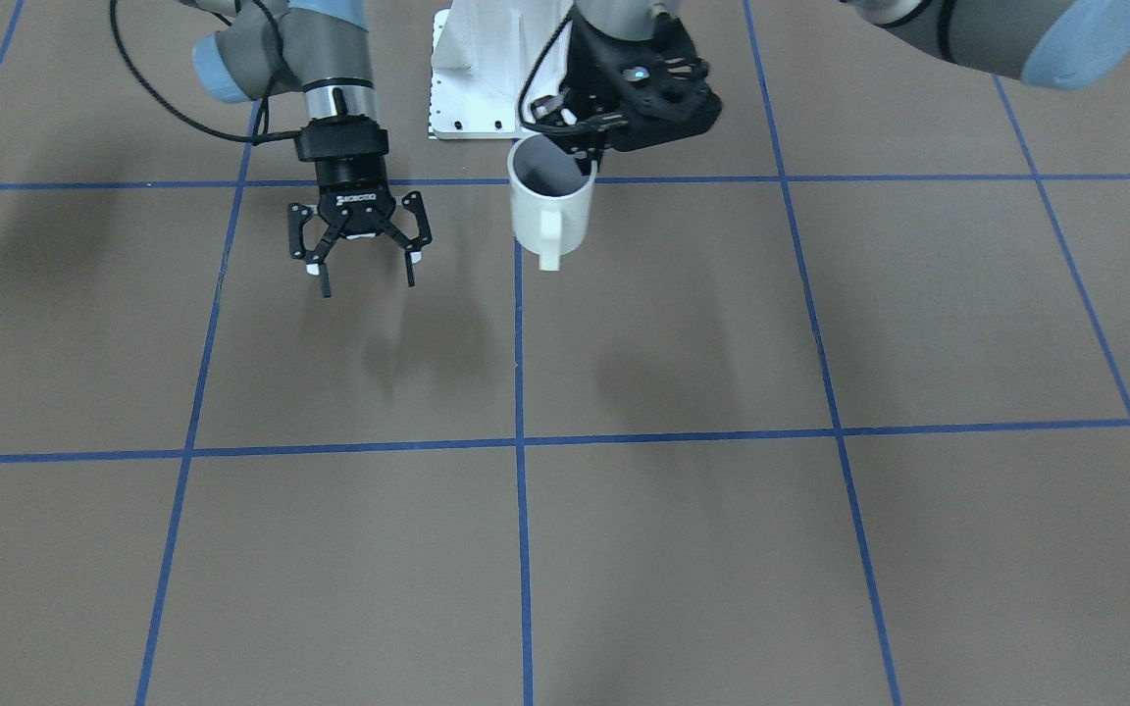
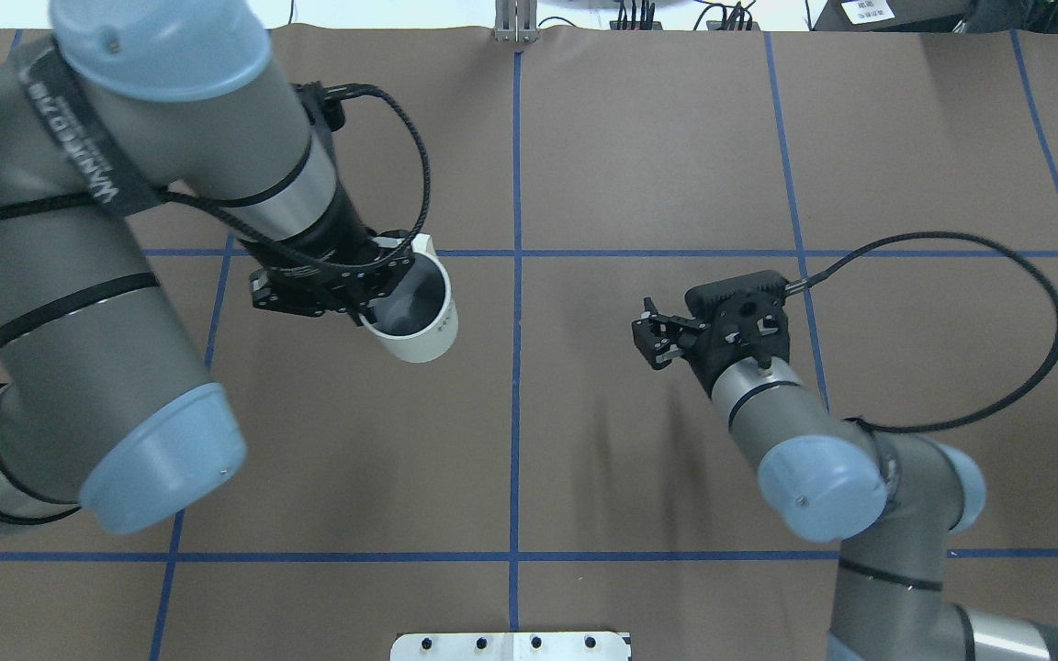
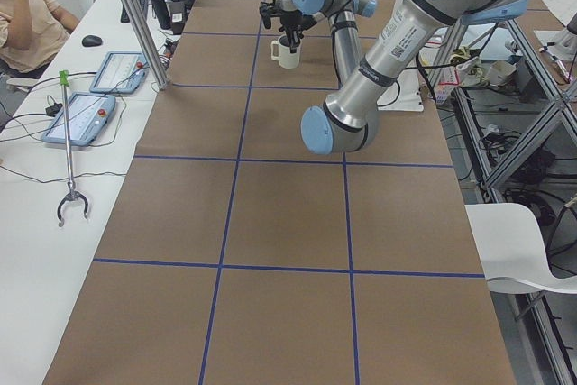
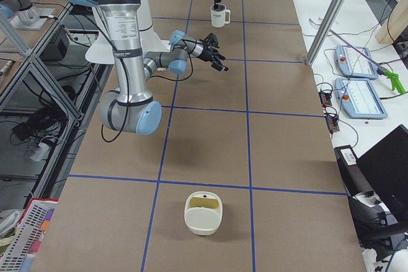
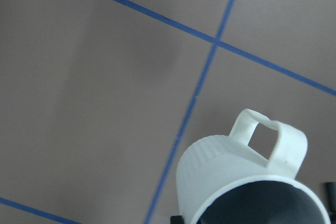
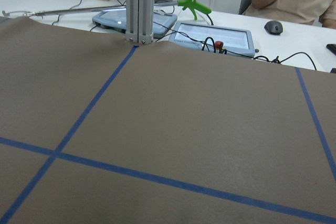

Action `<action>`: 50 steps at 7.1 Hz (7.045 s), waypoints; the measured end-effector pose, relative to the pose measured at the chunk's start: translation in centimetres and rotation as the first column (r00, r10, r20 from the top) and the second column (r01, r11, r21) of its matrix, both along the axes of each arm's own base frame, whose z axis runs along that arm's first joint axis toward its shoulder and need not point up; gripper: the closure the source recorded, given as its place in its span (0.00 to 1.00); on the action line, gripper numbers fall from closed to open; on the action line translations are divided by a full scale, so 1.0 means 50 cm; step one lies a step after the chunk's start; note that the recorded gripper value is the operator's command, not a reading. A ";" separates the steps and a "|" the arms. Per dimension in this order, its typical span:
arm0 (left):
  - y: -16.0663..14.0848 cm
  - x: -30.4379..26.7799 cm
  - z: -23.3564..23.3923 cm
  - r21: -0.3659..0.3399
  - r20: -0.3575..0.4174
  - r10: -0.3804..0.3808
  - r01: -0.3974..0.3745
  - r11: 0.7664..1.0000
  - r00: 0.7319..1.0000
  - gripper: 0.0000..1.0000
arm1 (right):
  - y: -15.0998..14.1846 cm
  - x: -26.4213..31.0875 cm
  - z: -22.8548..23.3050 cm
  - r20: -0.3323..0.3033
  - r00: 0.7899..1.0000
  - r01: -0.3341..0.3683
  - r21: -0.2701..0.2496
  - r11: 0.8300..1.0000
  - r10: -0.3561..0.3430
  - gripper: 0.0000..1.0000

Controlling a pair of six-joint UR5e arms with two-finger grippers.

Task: Left arm hands cup to right arm to dump lemon

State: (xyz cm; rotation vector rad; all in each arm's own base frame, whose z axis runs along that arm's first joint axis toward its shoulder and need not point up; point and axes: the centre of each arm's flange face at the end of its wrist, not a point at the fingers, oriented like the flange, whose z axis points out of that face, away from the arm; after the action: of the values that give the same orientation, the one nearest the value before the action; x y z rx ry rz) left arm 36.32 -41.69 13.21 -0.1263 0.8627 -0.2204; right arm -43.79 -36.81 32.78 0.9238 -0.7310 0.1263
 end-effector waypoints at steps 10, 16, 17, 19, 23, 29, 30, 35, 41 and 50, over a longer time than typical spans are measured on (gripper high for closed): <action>-0.111 -0.413 0.803 0.254 0.139 0.267 -0.295 0.921 0.953 1.00 | -0.166 0.909 0.469 -0.006 0.852 0.483 -0.375 0.791 -0.523 0.00; -0.100 -0.403 0.827 0.198 0.040 0.308 -0.310 0.930 0.950 0.00 | -0.150 0.918 0.487 0.017 0.850 0.489 -0.397 0.777 -0.526 0.00; -0.100 -0.407 0.819 0.209 0.044 0.304 -0.306 0.929 0.952 0.01 | -0.150 0.918 0.487 0.017 0.850 0.489 -0.397 0.777 -0.526 0.00; -0.102 -0.447 0.772 0.256 0.040 0.267 -0.268 0.929 0.963 0.00 | -0.147 0.922 0.490 0.018 0.853 0.485 -0.401 0.777 -0.522 0.00; -0.084 -0.661 0.830 0.341 0.073 0.199 -0.212 0.916 0.977 0.00 | -0.120 0.991 0.500 0.100 0.886 0.442 -0.478 0.759 -0.453 0.00; -0.014 -0.739 0.916 0.266 0.074 0.147 -0.162 0.950 0.986 0.00 | -0.051 0.984 0.508 0.117 0.882 0.448 -0.509 0.735 -0.457 0.00; 0.002 -0.742 0.915 0.256 0.074 0.136 -0.151 0.955 0.988 0.00 | -0.047 0.975 0.516 0.098 0.879 0.444 -0.524 0.727 -0.466 0.00; 0.004 -0.742 0.908 0.255 0.079 0.126 -0.142 0.957 0.989 0.00 | -0.050 0.957 0.523 0.057 0.873 0.435 -0.542 0.719 -0.485 0.00; -0.001 -0.742 0.861 0.280 0.071 0.109 -0.124 0.952 0.992 0.00 | -0.070 0.937 0.516 0.050 0.861 0.451 -0.534 0.715 -0.506 0.00; -0.013 -0.739 0.858 0.288 0.076 0.106 -0.124 0.950 0.991 0.00 | -0.078 0.933 0.511 0.048 0.862 0.451 -0.528 0.719 -0.505 0.00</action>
State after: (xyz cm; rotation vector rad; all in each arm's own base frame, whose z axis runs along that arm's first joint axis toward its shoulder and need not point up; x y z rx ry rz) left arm -0.61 -42.35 56.12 0.1061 0.8167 0.0148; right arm 2.87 -40.70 58.33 0.1889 -0.7689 -0.1796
